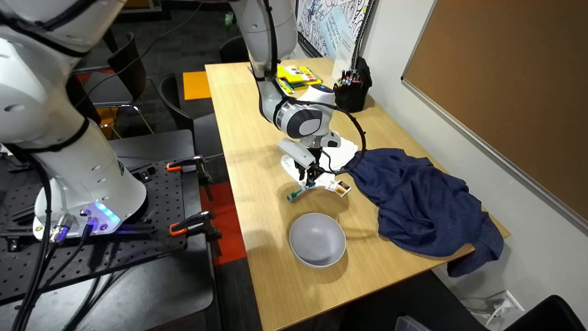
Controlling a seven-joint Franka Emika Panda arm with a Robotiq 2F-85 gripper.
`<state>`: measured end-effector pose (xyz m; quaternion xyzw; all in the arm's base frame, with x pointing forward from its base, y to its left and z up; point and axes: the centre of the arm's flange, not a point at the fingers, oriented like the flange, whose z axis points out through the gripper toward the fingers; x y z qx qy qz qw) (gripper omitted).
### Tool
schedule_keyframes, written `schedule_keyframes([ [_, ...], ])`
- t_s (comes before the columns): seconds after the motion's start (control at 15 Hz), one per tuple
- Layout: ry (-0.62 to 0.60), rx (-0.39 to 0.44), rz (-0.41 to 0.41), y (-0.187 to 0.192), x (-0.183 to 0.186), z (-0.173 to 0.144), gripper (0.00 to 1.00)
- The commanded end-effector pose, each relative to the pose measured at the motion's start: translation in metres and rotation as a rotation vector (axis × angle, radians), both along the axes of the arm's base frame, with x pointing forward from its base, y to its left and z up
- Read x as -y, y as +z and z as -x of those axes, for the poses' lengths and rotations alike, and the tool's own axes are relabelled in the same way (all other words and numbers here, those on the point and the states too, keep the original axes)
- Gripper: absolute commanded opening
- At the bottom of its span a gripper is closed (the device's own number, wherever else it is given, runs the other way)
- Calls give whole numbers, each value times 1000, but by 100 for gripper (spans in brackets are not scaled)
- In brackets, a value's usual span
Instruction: Remove the green marker from the grey bowl and put it on the table
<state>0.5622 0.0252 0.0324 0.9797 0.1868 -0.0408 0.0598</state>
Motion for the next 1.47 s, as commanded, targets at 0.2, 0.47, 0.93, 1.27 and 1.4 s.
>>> schedule_keyframes([
  [0.2, 5, 18, 38, 8, -11, -14, 90],
  [0.47, -60, 58, 20, 35, -14, -9, 100],
  [0.93, -185, 156, -2, 110, -28, 28, 100],
  [1.27, -238, 247, -32, 160, -32, 64, 100],
  [1.4, -250, 273, -45, 173, -28, 76, 100],
])
